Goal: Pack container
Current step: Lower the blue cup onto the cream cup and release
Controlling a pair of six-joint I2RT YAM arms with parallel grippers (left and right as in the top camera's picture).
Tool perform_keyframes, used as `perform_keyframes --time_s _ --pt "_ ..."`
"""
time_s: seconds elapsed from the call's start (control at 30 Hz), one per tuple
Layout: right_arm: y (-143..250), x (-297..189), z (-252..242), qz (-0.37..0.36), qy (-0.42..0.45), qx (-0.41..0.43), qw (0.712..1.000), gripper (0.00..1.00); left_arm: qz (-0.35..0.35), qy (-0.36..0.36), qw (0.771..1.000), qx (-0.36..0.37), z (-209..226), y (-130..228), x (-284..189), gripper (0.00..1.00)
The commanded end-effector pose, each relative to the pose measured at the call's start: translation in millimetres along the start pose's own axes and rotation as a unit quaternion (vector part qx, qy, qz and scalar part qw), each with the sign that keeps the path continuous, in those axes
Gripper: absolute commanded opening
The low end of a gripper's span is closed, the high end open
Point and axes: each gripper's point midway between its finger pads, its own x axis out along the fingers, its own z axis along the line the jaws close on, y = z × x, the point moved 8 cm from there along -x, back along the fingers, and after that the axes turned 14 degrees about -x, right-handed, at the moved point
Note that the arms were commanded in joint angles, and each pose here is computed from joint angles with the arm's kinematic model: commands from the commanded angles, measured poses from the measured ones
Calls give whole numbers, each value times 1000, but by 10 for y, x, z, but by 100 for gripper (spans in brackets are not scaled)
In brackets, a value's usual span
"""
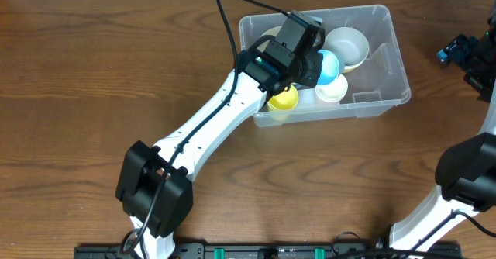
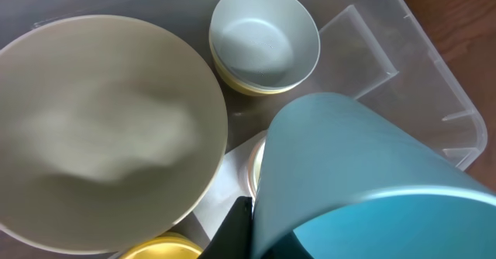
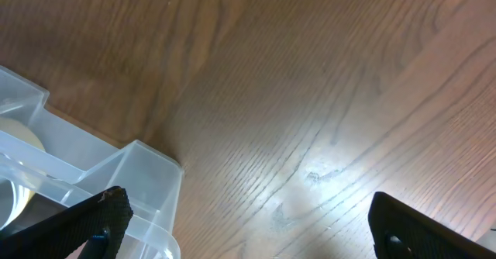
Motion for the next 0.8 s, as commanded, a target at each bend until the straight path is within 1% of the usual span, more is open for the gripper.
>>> perform_keyframes --time_s 0.0,0.17,0.37,0.77 --pt "1 -12 -23 -2 3 9 1000 99 0 -3 1000 7 9 2 44 6" --pt "1 -12 -23 -2 3 9 1000 99 13 -10 1000 5 38 48 49 6" --pt "1 -12 -23 -2 3 9 1000 99 40 -22 999 9 55 203 96 6" --pt "1 -12 -23 -2 3 9 1000 99 46 -23 999 12 36 253 132 7"
